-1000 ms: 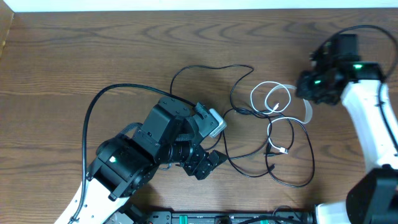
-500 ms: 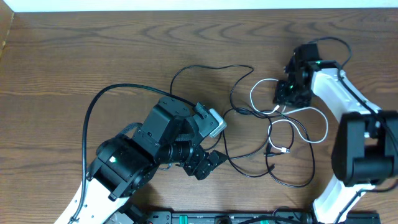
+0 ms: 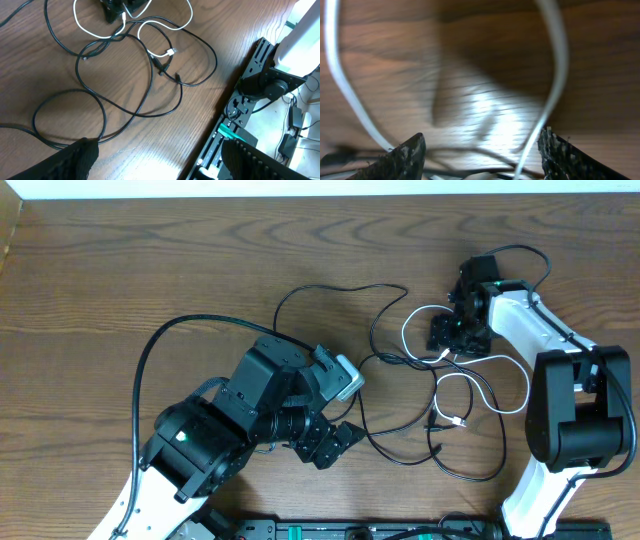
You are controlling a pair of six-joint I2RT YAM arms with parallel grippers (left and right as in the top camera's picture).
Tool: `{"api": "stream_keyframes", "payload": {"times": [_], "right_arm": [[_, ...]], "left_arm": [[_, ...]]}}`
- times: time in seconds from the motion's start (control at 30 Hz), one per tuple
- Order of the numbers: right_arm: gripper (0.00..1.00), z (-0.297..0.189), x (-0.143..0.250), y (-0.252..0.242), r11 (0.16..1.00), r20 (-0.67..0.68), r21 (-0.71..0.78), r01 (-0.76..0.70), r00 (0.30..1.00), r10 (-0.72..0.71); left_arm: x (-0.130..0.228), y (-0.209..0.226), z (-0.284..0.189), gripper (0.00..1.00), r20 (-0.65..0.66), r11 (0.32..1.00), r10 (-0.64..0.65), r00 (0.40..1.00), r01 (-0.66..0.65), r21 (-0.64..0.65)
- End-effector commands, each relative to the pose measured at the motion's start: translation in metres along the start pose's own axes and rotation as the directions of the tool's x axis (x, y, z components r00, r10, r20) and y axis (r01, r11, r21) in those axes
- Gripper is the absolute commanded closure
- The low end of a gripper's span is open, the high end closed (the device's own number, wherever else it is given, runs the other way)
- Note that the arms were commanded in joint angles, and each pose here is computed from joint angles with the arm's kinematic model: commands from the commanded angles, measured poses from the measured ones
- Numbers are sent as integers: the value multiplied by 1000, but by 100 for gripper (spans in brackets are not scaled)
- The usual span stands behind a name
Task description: Untangle cables
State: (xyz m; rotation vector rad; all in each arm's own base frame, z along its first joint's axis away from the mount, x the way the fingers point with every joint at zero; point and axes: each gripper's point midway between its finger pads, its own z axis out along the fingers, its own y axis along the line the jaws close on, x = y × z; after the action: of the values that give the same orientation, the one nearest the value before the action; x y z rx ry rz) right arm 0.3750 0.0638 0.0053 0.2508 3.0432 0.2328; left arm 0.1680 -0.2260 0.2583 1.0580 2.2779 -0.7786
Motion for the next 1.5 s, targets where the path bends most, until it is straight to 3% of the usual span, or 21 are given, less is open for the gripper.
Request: {"api": "stream_keyframes", "payload": {"times": [0.0, 0.2, 0.53, 0.63, 0.8, 1.0, 1.2, 1.23, 1.47], "right_arm": [[28, -1, -9, -31, 976, 78, 175, -130, 990, 117], [30, -1, -14, -30, 970, 108, 162, -183, 980, 167], [32, 20, 9, -23, 975, 72, 174, -139, 989, 128], [53, 30, 18, -22, 978, 65, 164, -131, 990, 122], [99, 39, 24, -16, 985, 56, 120, -125, 991, 119], [99, 25, 13, 5, 992, 52, 27, -120, 992, 119], [99, -64, -40, 36, 998, 197, -40, -45, 979, 52], [99, -109, -58, 49, 998, 280, -65, -3, 960, 21], [99, -274, -90, 81, 983, 599, -124, 135, 800, -34]], "left_arm": [[0, 1, -1, 16, 1, 1000, -10, 1000, 10, -3], [0, 1, -1, 16, 2, 1000, -10, 1000, 10, -4], [0, 1, -1, 15, 2, 1000, -10, 1000, 10, -4], [0, 1, -1, 16, 1, 1000, -10, 1000, 10, -3], [0, 1, -1, 16, 1, 1000, -10, 1000, 10, -4], [0, 1, -1, 15, 0, 1000, -11, 1000, 11, -4], [2, 1, -1, 16, -8, 1000, -14, 1000, 14, -4], [2, 1, -1, 16, -8, 1000, -14, 1000, 14, -4], [2, 1, -1, 16, -8, 1000, -14, 1000, 14, -4]]}}
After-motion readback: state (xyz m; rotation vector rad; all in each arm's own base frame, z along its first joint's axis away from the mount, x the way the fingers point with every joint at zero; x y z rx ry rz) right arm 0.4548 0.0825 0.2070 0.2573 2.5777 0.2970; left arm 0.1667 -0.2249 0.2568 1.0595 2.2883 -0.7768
